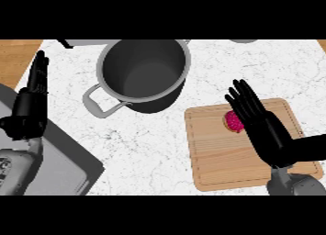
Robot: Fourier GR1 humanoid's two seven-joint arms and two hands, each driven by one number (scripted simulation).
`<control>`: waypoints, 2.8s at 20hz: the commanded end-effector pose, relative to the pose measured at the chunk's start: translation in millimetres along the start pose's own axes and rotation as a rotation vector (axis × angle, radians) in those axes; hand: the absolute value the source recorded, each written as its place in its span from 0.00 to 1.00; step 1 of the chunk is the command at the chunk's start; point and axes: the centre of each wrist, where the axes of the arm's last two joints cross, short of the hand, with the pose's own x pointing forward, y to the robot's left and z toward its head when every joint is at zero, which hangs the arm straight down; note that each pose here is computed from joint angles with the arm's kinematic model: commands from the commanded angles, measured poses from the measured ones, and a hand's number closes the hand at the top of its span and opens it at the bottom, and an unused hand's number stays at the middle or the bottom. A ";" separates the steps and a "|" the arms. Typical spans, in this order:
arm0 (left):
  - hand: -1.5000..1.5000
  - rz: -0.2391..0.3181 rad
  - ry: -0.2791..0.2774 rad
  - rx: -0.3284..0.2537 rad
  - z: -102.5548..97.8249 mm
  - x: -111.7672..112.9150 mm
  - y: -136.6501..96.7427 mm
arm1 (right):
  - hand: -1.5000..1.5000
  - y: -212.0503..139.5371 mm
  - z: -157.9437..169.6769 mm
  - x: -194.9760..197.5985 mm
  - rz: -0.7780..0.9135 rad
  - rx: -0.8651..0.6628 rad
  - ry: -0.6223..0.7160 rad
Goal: Pick the cupcake from the cutting board and place it in the pot
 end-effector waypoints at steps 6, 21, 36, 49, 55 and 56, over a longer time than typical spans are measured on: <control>0.50 0.239 0.333 -0.253 29.1 -16.1 -32.1 | 0.00 -104.0 33.0 21.3 0.486 -0.589 0.009; 0.50 0.414 0.459 -0.523 22.4 6.2 -46.1 | 0.00 -128.2 45.2 -1.7 0.992 -0.933 0.664; 0.50 0.425 0.526 -0.536 30.7 10.3 -50.0 | 0.00 -43.5 -47.4 69.4 0.804 -0.880 0.978; 0.50 0.449 0.499 -0.528 39.3 18.6 -50.7 | 0.00 -6.9 -79.4 29.9 0.832 -0.827 1.056; 0.50 0.419 0.507 -0.515 35.7 19.7 -39.8 | 0.00 -9.9 -78.8 15.0 0.912 -0.855 1.149; 0.50 0.434 0.506 -0.515 42.3 17.2 -41.9 | 0.00 -16.0 -80.8 12.1 0.911 -0.872 1.160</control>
